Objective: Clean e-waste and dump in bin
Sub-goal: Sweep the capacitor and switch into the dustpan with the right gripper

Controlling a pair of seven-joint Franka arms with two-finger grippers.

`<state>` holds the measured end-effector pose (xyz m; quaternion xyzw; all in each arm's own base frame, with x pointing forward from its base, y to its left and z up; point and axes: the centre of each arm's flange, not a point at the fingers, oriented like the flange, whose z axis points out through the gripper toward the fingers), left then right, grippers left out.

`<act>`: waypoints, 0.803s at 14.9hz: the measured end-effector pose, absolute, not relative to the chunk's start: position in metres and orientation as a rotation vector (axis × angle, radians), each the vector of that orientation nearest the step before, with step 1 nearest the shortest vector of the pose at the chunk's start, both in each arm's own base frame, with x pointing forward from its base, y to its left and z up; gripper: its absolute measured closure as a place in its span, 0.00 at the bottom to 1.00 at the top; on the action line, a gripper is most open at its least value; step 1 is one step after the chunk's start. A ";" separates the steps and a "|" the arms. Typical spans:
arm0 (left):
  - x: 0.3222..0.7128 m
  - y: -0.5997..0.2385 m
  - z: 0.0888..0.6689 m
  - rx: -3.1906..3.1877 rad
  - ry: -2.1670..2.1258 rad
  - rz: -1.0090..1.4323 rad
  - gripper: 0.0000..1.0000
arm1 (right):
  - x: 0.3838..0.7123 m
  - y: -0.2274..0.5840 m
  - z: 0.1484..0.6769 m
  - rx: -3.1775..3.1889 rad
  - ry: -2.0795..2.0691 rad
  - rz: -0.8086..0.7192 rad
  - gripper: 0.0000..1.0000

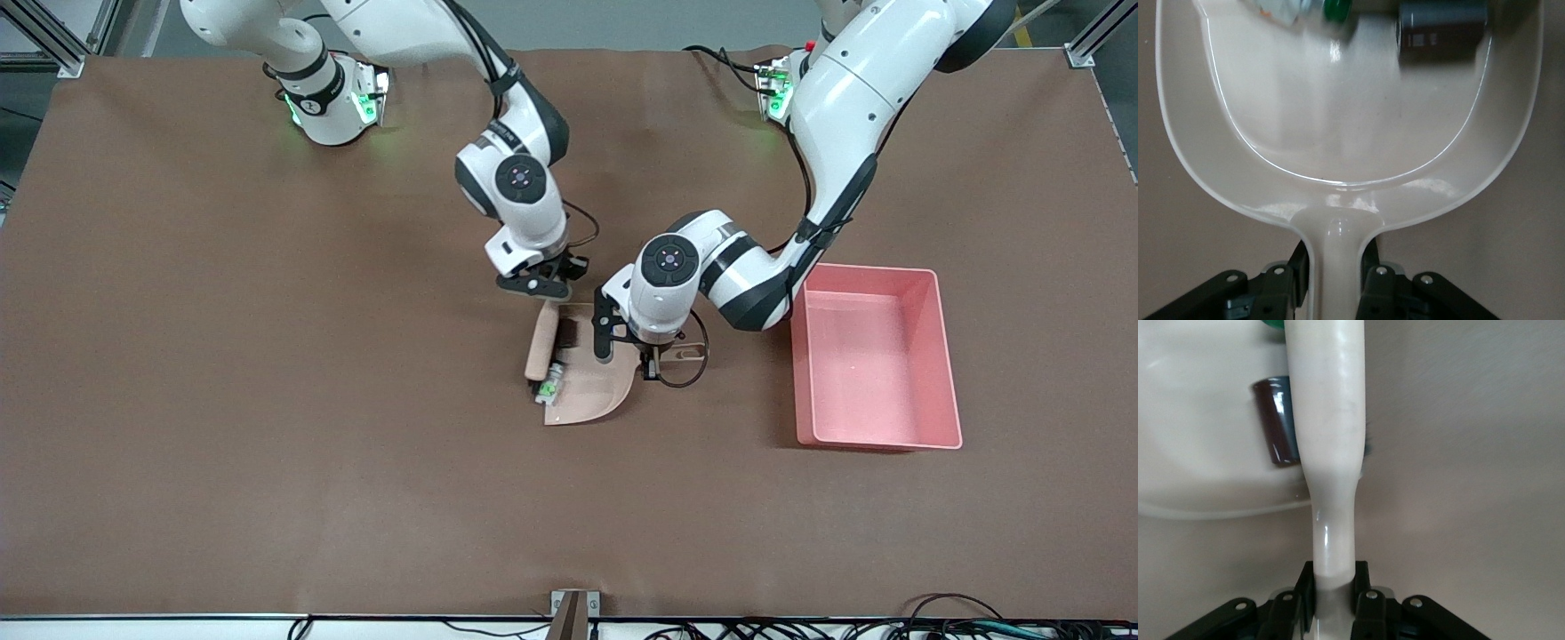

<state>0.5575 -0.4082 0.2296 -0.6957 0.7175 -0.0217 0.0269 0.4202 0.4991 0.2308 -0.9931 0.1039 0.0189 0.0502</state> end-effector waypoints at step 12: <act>0.577 -0.383 0.231 -2.221 2.165 -0.070 0.66 | 0.420 0.518 0.287 -3.076 0.372 0.174 0.74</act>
